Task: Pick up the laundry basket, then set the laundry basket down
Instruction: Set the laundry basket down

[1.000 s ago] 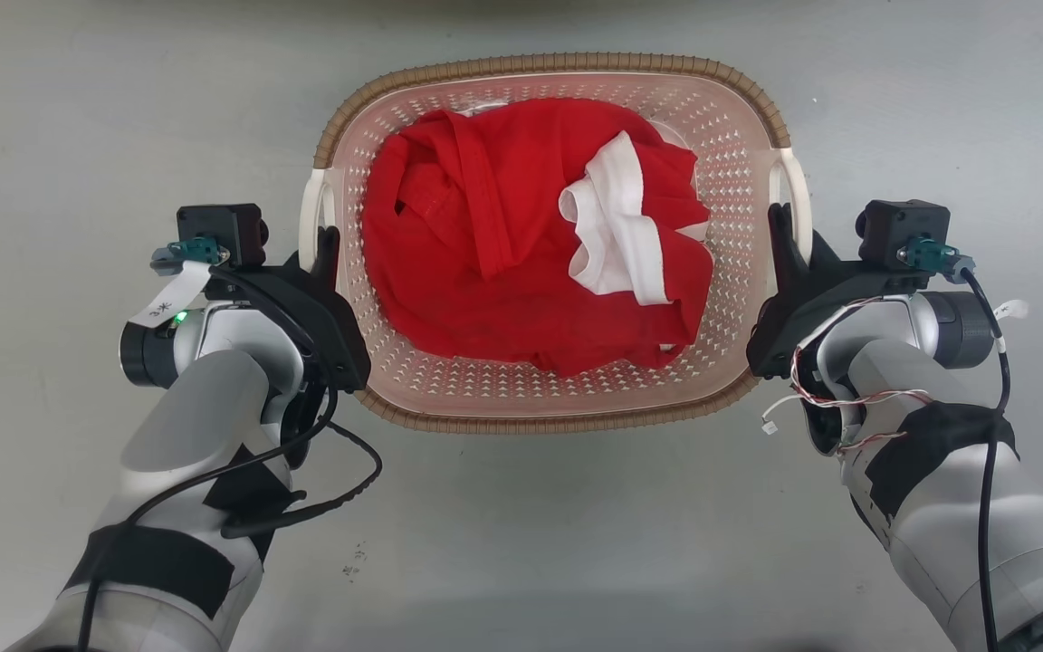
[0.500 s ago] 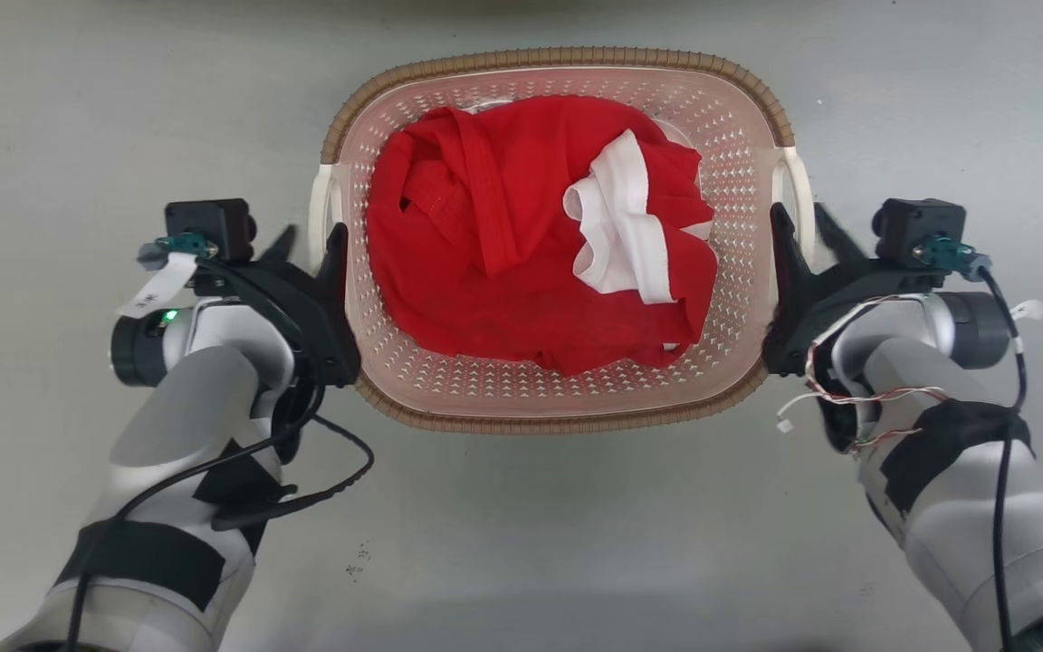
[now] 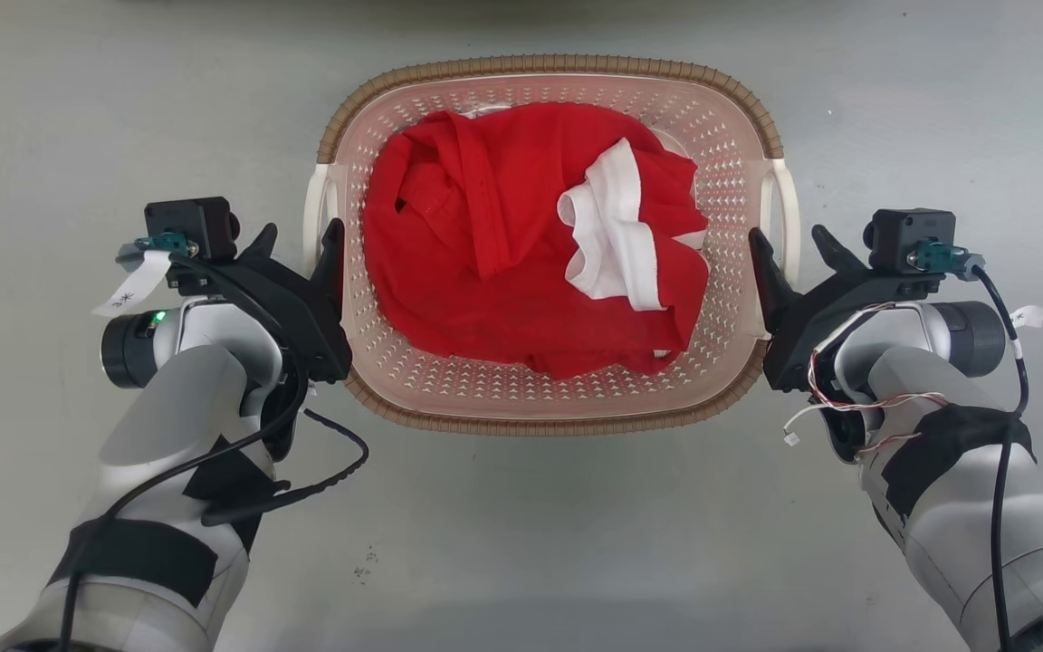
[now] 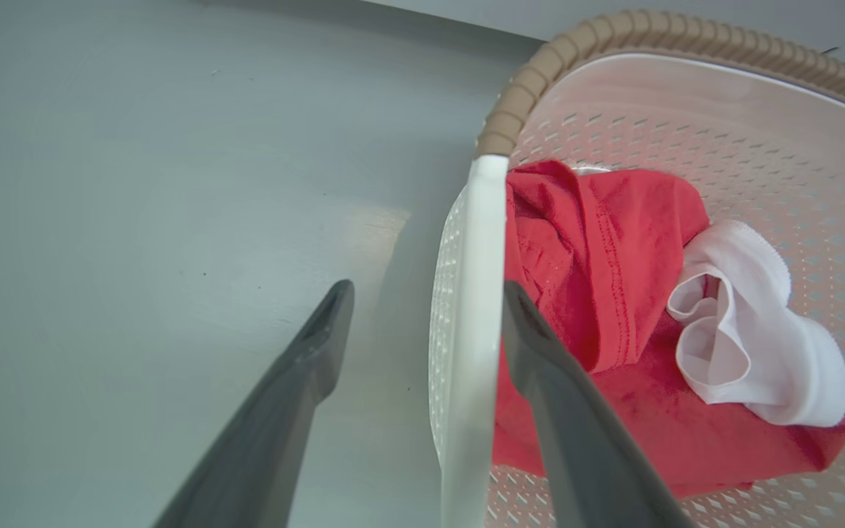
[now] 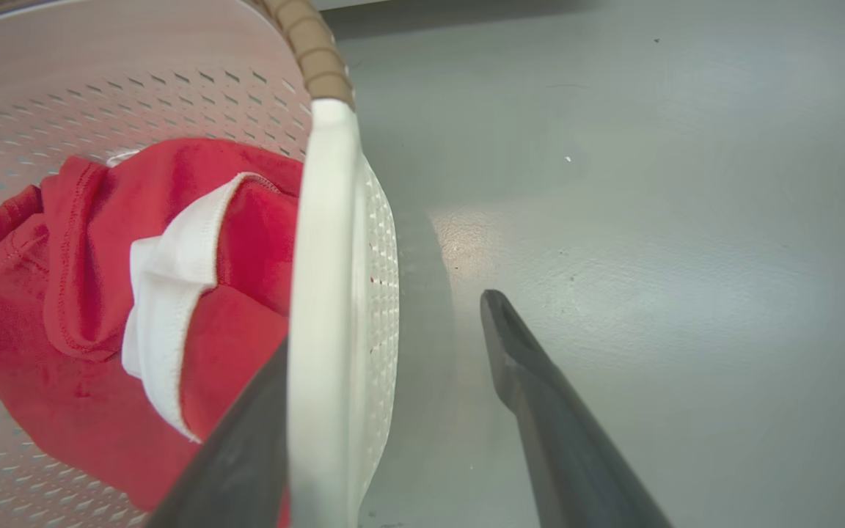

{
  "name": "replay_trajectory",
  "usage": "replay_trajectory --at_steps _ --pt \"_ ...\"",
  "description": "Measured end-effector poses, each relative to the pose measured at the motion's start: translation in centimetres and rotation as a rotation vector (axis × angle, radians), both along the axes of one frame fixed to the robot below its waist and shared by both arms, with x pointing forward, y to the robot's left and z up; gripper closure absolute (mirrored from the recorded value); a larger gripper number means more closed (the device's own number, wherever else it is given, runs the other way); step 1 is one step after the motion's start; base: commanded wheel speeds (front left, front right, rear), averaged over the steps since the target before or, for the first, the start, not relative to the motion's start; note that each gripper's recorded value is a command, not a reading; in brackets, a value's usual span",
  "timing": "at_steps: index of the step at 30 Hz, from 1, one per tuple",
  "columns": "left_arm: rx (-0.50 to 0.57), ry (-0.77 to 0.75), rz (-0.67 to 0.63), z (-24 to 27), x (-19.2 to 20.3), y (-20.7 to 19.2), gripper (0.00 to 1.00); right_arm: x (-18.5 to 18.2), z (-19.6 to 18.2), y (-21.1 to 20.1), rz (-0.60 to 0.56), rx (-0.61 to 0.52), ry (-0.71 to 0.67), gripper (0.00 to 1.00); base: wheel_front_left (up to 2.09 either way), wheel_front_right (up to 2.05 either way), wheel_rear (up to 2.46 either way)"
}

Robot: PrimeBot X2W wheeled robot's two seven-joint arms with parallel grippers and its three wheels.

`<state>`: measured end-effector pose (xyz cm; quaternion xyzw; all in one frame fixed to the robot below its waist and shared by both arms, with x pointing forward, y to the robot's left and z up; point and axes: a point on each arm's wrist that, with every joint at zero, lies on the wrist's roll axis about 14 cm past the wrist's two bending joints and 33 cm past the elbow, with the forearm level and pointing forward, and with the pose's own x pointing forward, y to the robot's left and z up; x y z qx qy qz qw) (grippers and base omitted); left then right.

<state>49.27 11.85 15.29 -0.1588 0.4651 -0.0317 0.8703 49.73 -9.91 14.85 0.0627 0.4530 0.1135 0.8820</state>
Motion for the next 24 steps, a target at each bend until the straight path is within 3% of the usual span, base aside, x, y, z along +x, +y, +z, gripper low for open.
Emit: replay_trajectory --at_steps 9,24 --pt "-0.011 -0.013 -0.009 0.8 0.3 -0.4 0.00 0.0 0.7 0.3 0.007 0.017 0.000 0.00 0.00 0.00 0.00" --pt "0.036 -0.139 -0.076 6.3 0.5 -0.1 0.00 0.8 6.6 0.4 -0.006 0.039 -0.126 0.00 0.00 0.00 0.00"
